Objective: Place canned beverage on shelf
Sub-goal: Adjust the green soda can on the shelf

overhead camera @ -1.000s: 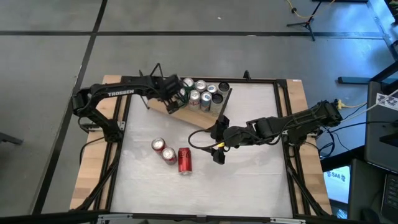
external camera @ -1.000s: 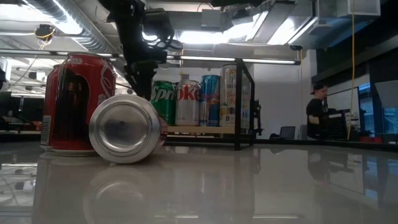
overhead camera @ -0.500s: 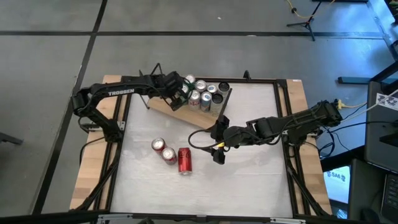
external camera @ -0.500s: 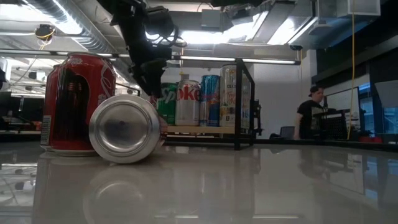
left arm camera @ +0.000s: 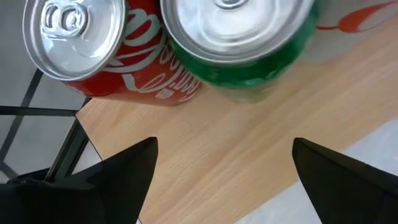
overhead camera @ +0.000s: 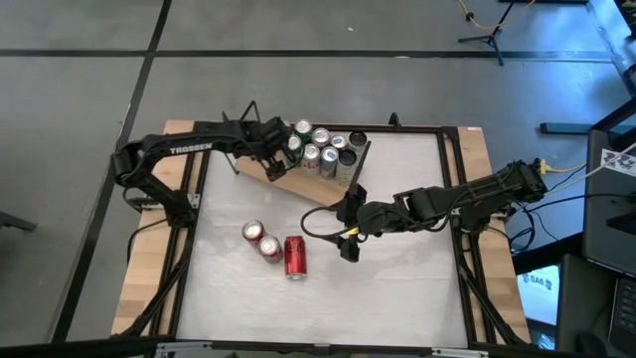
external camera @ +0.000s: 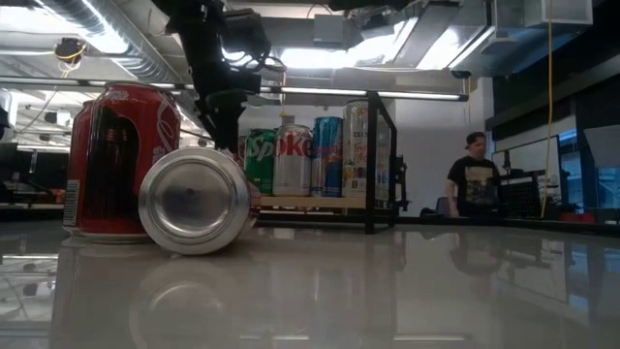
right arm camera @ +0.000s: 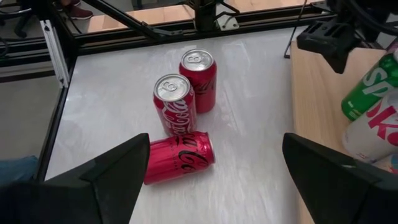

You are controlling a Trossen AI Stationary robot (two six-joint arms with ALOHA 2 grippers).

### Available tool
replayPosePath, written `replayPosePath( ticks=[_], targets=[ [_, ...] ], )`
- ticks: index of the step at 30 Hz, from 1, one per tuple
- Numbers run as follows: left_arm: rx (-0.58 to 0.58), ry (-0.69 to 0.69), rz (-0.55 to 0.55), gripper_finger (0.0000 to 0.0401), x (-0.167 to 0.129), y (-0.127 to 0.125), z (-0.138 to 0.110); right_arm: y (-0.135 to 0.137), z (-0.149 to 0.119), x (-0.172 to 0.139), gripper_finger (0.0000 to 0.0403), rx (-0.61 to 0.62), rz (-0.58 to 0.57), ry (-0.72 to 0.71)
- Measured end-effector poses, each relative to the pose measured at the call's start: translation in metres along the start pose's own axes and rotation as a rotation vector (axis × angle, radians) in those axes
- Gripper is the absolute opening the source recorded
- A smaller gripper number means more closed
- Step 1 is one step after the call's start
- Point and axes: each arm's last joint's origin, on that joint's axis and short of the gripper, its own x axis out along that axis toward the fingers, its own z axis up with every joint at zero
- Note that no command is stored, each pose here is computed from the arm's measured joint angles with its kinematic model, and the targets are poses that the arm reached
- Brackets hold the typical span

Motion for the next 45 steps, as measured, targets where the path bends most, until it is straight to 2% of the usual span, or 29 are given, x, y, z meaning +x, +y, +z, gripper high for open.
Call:
replayPosePath(
  ticks=[5,9,14,19,24,29,33,39,45],
  targets=[
    [0.012,-0.039,-0.012,0.0360,-0.018,-0.002,-0.004,-0.001,0.001,0.000,0.0360,0.010,-0.038,-0.017],
    [0.017,-0.104,-0.026,0.0360,-0.042,-0.002,-0.010,-0.017,0.007,0.004,0.0360,0.076,-0.046,-0.017],
    [0.025,-0.194,-0.049,0.0360,-0.071,-0.004,-0.018,-0.060,0.024,0.009,0.0360,0.146,-0.101,-0.039],
    [0.025,-0.267,-0.068,0.0360,-0.091,-0.004,-0.025,-0.112,0.047,0.006,0.0360,0.126,-0.214,-0.126],
    [0.031,-0.285,-0.075,0.0360,-0.096,-0.005,-0.027,-0.176,0.064,0.004,0.0360,0.123,-0.353,-0.225],
    [0.034,-0.285,-0.077,0.0360,-0.095,-0.006,-0.026,-0.241,0.068,0.009,0.0360,0.168,-0.368,-0.235],
    [0.013,-0.284,-0.077,0.0360,-0.095,-0.006,-0.026,-0.282,0.067,0.018,0.0360,0.207,-0.399,-0.222],
    [0.001,-0.287,-0.079,0.0360,-0.095,-0.006,-0.026,-0.325,0.066,0.040,0.0360,0.224,-0.428,-0.193],
    [-0.020,-0.286,-0.082,0.0360,-0.095,-0.006,-0.026,-0.341,0.067,0.069,0.0360,0.201,-0.425,-0.165]
  ],
)
